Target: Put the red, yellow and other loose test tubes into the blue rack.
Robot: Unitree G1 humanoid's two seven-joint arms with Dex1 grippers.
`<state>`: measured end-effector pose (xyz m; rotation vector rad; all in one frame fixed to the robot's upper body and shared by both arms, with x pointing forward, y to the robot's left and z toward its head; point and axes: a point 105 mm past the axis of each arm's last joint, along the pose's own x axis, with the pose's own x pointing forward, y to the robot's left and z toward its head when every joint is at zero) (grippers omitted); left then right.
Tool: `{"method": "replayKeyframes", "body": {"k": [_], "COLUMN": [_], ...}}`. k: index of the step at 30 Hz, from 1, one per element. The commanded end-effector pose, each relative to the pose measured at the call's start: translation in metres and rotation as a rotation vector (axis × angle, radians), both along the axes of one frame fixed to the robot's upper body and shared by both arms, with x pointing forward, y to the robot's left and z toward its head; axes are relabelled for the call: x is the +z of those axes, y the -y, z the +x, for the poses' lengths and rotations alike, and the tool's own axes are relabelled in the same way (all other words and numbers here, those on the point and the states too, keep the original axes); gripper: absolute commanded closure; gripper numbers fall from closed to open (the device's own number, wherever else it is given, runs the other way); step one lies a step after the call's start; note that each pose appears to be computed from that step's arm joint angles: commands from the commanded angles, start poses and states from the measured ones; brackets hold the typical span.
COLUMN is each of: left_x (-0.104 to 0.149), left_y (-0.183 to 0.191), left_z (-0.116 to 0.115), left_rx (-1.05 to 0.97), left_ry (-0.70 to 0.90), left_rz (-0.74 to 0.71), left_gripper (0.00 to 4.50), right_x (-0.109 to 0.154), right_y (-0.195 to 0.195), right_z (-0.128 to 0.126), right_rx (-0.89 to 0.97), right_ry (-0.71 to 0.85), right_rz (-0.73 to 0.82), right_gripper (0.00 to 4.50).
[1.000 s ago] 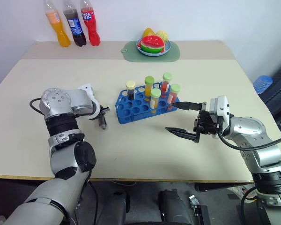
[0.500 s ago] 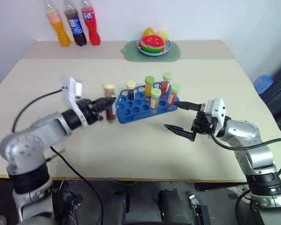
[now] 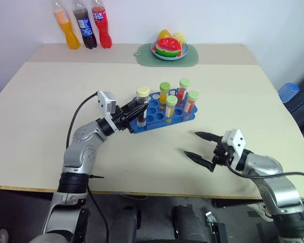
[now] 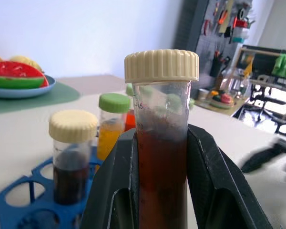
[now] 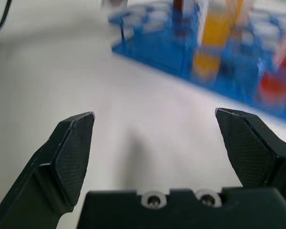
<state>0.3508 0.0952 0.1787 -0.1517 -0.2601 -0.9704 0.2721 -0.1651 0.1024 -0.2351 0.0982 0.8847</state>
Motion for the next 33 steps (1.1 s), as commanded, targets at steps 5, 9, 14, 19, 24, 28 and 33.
{"method": "replayKeyframes", "body": {"k": [5,9,14,19,24,28,33], "left_x": [0.003,-0.008,-0.02,-0.032,-0.041,-0.045,-0.045], "left_y": [0.005,0.005,0.004,0.0,-0.011,-0.008,0.0], "left_z": [0.019,0.028,0.032,0.031,0.031,0.031,0.026], "left_rx": [-0.033,-0.027,-0.029,-0.046,-0.032,-0.036,-0.063], "left_ry": [0.045,0.018,0.001,-0.012,-0.008,0.014,0.029], "left_rz": [0.007,0.032,0.071,0.122,0.169,0.205,0.21], "left_gripper": [3.72,3.72,3.72,3.72,3.72,3.72,3.72], "right_x": [0.014,0.012,0.01,0.01,0.01,0.01,0.012], "right_y": [-0.007,-0.01,-0.012,-0.012,-0.012,-0.013,-0.013], "right_z": [-0.005,-0.007,-0.008,-0.008,-0.006,-0.004,-0.003], "right_rx": [-0.072,-0.095,-0.12,-0.132,-0.135,-0.13,-0.126], "right_ry": [0.082,0.086,0.093,0.099,0.104,0.106,0.113], "right_rz": [0.038,0.05,0.064,0.071,0.075,0.075,0.073], "right_gripper": [0.0,0.0,0.0,0.0,0.0,0.0,0.0]}}
